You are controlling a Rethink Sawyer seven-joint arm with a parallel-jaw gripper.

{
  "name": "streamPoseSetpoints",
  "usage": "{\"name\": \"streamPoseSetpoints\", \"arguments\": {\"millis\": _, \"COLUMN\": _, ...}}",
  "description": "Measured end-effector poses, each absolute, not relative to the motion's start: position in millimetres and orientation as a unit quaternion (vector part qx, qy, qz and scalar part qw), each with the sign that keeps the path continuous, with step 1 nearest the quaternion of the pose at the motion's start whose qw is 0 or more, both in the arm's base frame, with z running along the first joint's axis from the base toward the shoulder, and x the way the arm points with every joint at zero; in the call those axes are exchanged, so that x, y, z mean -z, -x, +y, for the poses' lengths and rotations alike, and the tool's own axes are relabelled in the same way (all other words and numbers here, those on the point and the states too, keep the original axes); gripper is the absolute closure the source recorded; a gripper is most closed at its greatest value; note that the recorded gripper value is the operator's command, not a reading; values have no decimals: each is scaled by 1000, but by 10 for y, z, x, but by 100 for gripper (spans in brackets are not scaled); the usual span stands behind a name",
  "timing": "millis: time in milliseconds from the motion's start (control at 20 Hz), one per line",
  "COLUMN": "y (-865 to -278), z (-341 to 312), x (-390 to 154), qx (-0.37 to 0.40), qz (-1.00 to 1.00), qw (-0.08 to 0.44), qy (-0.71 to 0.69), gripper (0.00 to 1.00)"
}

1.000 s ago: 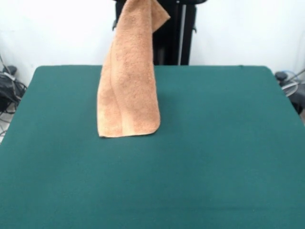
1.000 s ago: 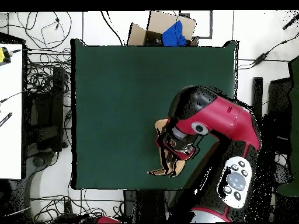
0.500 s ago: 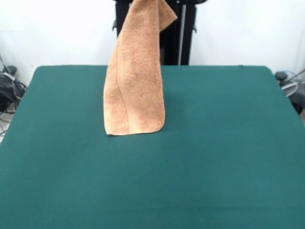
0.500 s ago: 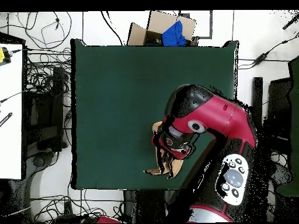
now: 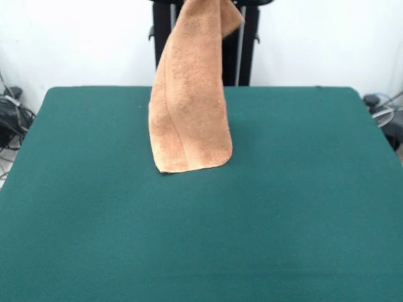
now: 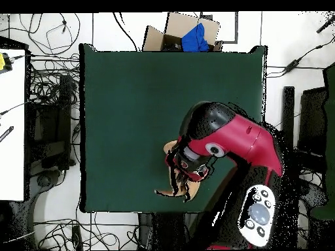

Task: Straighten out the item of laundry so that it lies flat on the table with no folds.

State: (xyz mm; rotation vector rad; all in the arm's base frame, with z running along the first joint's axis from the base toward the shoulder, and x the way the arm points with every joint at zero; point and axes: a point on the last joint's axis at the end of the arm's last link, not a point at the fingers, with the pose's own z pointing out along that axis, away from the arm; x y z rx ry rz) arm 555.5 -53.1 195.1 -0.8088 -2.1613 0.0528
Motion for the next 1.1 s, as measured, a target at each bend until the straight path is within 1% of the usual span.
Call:
{"name": "streamPoseSetpoints", "arguments": {"millis": 100, "y": -5569, "z": -545, "x": -1910, "qx": -31, "qz": -872, "qw": 371, "qy": 318, "gripper": 100}}
{"name": "streamPoseSetpoints", "arguments": {"millis": 150, "y": -5623, "z": -596, "x": -1836, "qx": -48, "qz": -897, "qw": 306, "qy": 315, "gripper": 100}}
{"name": "streamPoseSetpoints", "arguments": {"millis": 200, "y": -5644, "z": -617, "x": -1813, "qx": -53, "qz": -904, "qw": 284, "qy": 314, "gripper": 100}}
{"name": "streamPoseSetpoints", "arguments": {"millis": 300, "y": -5756, "z": -700, "x": -1739, "qx": -69, "qz": -928, "qw": 193, "qy": 311, "gripper": 100}}
{"name": "streamPoseSetpoints", "arguments": {"millis": 400, "y": -5844, "z": -739, "x": -1704, "qx": -76, "qz": -939, "qw": 133, "qy": 307, "gripper": 100}}
{"name": "streamPoseSetpoints", "arguments": {"millis": 450, "y": -5968, "z": -779, "x": -1676, "qx": -86, "qz": -949, "qw": 47, "qy": 300, "gripper": 100}}
{"name": "streamPoseSetpoints", "arguments": {"millis": 550, "y": -6050, "z": -809, "x": -1668, "qx": -93, "qz": -951, "qw": -16, "qy": 294, "gripper": 100}}
{"name": "streamPoseSetpoints", "arguments": {"millis": 600, "y": -6059, "z": -813, "x": -1668, "qx": -94, "qz": -951, "qw": -23, "qy": 293, "gripper": 100}}
{"name": "streamPoseSetpoints", "arguments": {"millis": 650, "y": -6085, "z": -821, "x": -1671, "qx": -97, "qz": -951, "qw": -43, "qy": 291, "gripper": 100}}
{"name": "streamPoseSetpoints", "arguments": {"millis": 700, "y": -6134, "z": -833, "x": -1678, "qx": -103, "qz": -949, "qw": -90, "qy": 285, "gripper": 100}}
{"name": "streamPoseSetpoints", "arguments": {"millis": 800, "y": -6158, "z": -829, "x": -1684, "qx": -108, "qz": -946, "qw": -125, "qy": 279, "gripper": 100}}
{"name": "streamPoseSetpoints", "arguments": {"millis": 850, "y": -6158, "z": -822, "x": -1687, "qx": -110, "qz": -945, "qw": -134, "qy": 278, "gripper": 100}}
{"name": "streamPoseSetpoints", "arguments": {"millis": 950, "y": -6148, "z": -776, "x": -1683, "qx": -110, "qz": -945, "qw": -140, "qy": 274, "gripper": 100}}
{"name": "streamPoseSetpoints", "arguments": {"millis": 1100, "y": -6103, "z": -594, "x": -1677, "qx": -108, "qz": -951, "qw": -122, "qy": 263, "gripper": 100}}
